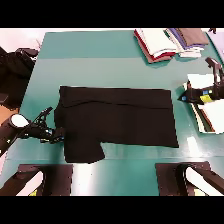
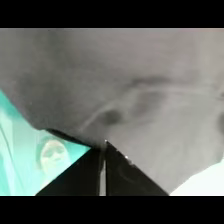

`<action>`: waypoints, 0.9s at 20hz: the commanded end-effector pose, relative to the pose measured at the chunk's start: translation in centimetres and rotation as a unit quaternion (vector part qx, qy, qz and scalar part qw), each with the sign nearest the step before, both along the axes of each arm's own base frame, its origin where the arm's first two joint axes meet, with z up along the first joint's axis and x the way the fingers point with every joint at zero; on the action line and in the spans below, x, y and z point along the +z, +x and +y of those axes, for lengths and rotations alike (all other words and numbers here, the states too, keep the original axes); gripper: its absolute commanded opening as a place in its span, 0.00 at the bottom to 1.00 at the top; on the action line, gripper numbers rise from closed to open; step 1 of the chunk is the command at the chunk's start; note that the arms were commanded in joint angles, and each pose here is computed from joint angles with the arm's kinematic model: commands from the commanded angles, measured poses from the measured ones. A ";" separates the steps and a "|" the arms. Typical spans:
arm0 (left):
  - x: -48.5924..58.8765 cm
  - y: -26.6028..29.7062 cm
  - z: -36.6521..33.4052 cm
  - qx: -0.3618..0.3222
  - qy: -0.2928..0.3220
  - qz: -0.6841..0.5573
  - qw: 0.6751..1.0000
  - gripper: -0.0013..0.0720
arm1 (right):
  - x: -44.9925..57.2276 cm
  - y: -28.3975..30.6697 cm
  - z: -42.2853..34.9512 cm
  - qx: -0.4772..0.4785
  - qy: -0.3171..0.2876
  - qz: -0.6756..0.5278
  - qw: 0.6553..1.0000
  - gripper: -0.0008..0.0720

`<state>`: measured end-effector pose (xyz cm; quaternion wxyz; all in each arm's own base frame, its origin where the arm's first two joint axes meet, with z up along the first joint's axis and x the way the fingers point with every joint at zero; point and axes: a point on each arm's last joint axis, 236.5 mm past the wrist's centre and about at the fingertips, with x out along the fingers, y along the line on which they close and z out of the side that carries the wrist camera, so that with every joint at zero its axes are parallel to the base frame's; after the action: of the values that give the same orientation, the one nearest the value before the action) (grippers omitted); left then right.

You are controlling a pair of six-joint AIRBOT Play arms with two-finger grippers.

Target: Fold the shirts.

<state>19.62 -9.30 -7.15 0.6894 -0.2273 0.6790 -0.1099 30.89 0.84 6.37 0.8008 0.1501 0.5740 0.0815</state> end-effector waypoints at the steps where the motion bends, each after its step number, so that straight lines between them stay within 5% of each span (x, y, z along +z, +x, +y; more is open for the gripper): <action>1: 1.8 0.8 -0.5 -0.014 -0.012 -0.012 1.000 0.05 | -4.2 -6.3 -3.6 -0.033 -0.023 0.108 0.993 0.58; 2: 2.2 1.2 -0.4 -0.014 -0.011 -0.020 1.000 0.05 | -6.2 -8.9 -4.6 -0.046 -0.031 0.147 0.988 0.58; 4: 3.0 2.1 -0.4 -0.018 -0.010 -0.036 0.999 0.05 | -9.8 -13.6 -4.8 -0.076 -0.009 0.214 0.974 0.79; 9: 4.6 3.7 -0.2 -0.021 -0.006 -0.065 0.998 0.05 | -14.9 -17.6 -1.3 -0.111 0.071 0.261 0.956 0.76; 16: 4.6 3.4 -0.3 -0.026 -0.008 -0.060 0.998 0.05 | -15.8 -14.6 1.4 -0.036 0.055 0.249 0.966 0.59; 18: 4.6 3.3 -0.3 -0.029 -0.008 -0.060 0.998 0.05 | -15.6 -13.6 2.0 -0.005 0.045 0.247 0.968 0.28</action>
<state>23.04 -9.61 -2.65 0.7248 -0.2084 0.6402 -0.1459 15.90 2.04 -9.04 0.6218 0.2322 0.7466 0.0449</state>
